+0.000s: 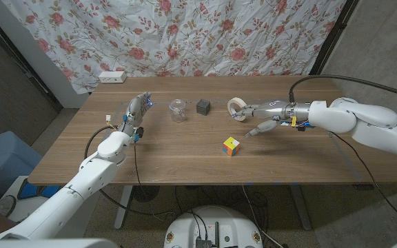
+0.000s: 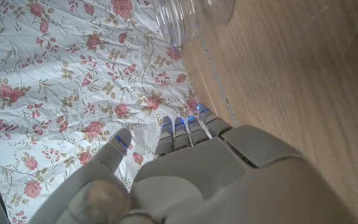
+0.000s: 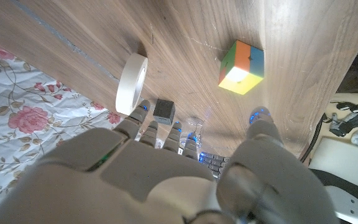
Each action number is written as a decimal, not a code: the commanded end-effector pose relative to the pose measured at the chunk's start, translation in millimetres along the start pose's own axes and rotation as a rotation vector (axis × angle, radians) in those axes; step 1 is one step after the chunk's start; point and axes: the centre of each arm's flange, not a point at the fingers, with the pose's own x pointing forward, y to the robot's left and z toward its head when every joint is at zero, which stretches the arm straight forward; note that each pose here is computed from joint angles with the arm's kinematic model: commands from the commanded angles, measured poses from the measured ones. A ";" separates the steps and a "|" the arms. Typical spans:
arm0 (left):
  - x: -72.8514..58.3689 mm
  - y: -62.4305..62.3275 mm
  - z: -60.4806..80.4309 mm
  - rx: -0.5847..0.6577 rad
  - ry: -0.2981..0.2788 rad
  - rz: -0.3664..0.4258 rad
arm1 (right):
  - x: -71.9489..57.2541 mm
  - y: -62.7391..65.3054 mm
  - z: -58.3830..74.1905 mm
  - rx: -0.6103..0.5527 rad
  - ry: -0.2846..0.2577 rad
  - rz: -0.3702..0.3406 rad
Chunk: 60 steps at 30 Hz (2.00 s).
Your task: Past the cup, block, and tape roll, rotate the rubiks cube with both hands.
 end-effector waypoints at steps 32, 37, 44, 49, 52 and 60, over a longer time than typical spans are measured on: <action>-3.7 7.1 3.3 -0.009 -0.034 0.013 | 36.0 -17.1 46.9 -0.199 -0.035 0.168; -4.1 7.7 3.7 -0.010 -0.036 0.013 | 40.2 -14.2 48.9 -0.225 -0.035 0.181; -5.3 7.8 3.1 -0.011 -0.036 0.014 | 45.0 -6.7 51.4 -0.248 -0.037 0.186; -5.4 7.9 3.3 -0.011 -0.036 0.011 | 47.4 -1.0 53.5 -0.261 -0.046 0.189; -5.4 8.1 3.2 -0.009 -0.031 0.006 | 48.2 1.9 53.9 -0.266 -0.044 0.187; -7.2 7.7 3.3 -0.014 -0.038 0.012 | 52.1 7.9 56.0 -0.289 -0.046 0.181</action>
